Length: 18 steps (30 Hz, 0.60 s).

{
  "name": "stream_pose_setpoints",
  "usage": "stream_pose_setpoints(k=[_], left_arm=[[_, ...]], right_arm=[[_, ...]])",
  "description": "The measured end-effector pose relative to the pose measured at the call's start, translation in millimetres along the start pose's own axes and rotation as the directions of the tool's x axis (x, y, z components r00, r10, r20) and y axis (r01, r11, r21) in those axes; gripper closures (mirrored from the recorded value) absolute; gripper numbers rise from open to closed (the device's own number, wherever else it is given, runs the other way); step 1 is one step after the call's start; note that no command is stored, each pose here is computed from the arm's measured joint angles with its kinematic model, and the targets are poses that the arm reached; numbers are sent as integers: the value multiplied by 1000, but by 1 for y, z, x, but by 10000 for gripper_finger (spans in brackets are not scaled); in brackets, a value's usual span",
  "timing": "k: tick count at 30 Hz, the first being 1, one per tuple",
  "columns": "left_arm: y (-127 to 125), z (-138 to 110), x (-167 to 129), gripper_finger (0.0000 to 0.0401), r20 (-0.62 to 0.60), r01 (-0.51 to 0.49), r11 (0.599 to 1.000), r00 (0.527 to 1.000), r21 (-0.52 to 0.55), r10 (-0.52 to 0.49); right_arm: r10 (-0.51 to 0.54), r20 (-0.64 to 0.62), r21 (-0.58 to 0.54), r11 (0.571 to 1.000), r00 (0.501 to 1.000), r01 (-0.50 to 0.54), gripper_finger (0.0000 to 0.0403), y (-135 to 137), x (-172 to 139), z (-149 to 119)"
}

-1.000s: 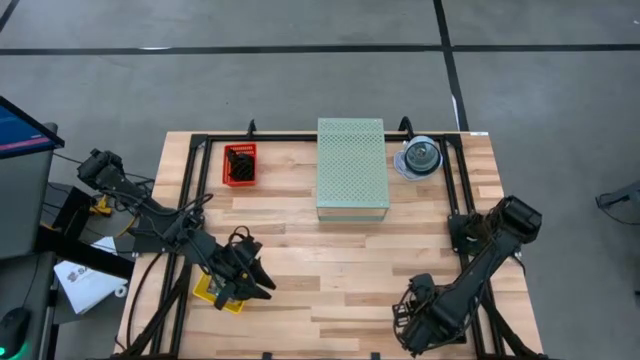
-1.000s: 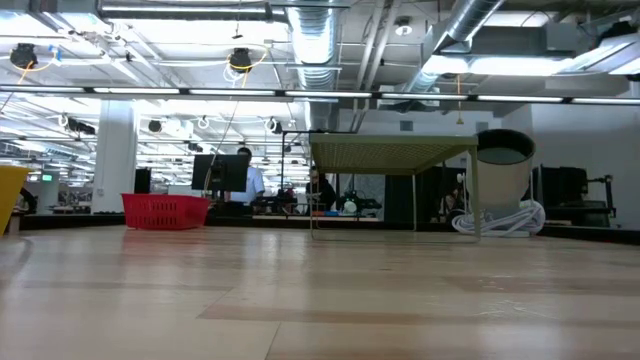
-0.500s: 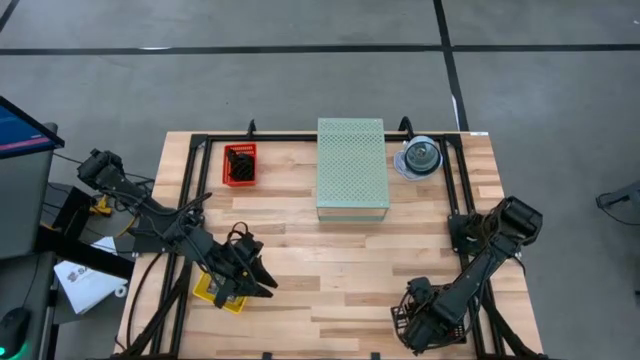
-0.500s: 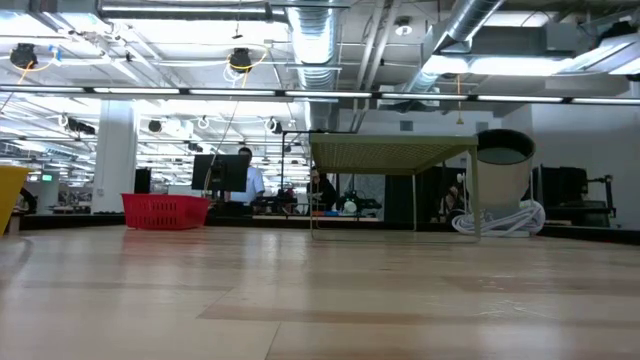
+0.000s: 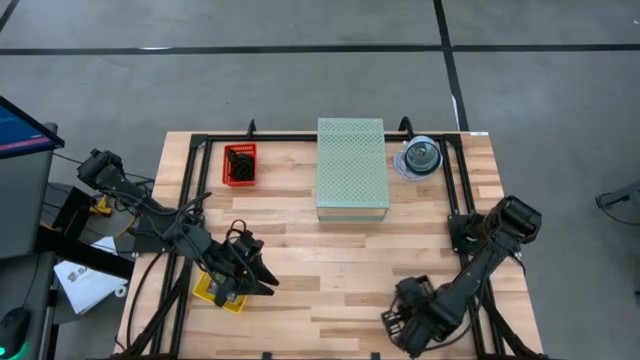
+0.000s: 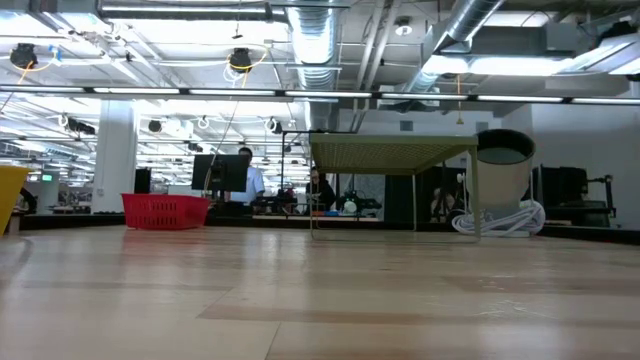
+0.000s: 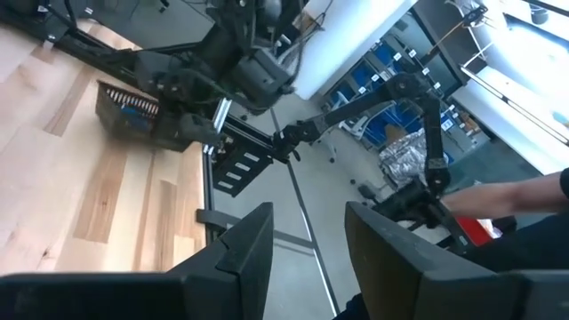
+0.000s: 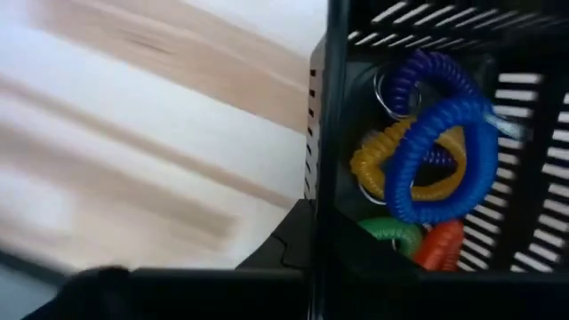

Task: Pick & Place Office Desk Supplies
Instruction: Put the black bin on the shelf

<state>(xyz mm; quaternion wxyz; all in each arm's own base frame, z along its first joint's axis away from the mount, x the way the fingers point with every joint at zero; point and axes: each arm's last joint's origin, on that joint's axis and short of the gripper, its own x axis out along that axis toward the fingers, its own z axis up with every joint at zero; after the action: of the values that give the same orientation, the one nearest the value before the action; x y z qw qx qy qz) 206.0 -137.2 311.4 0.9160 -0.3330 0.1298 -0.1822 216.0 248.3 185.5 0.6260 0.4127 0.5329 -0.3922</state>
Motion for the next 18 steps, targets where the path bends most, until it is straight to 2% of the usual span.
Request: stream_pose_setpoints(k=[4,7,10,13,18], left_arm=[[0,0,0,265,6,-6,1000,1000,1,6],[0,0,0,265,6,-7,1000,1000,2,7],[0,0,0,265,7,-7,1000,1000,3,7],[0,0,0,265,13,-14,1000,1000,4,14],[-2,-3,-1,265,1,-7,1000,1000,6,7]], right_arm=[[117,54,-146,983,992,-108,400,26,-22,14],[213,62,-313,932,975,-184,401,48,-46,29],[295,53,-474,849,954,-236,401,69,-72,50],[362,32,-612,744,932,-268,401,85,-101,74],[339,-11,-800,562,941,-212,402,89,-139,119]])
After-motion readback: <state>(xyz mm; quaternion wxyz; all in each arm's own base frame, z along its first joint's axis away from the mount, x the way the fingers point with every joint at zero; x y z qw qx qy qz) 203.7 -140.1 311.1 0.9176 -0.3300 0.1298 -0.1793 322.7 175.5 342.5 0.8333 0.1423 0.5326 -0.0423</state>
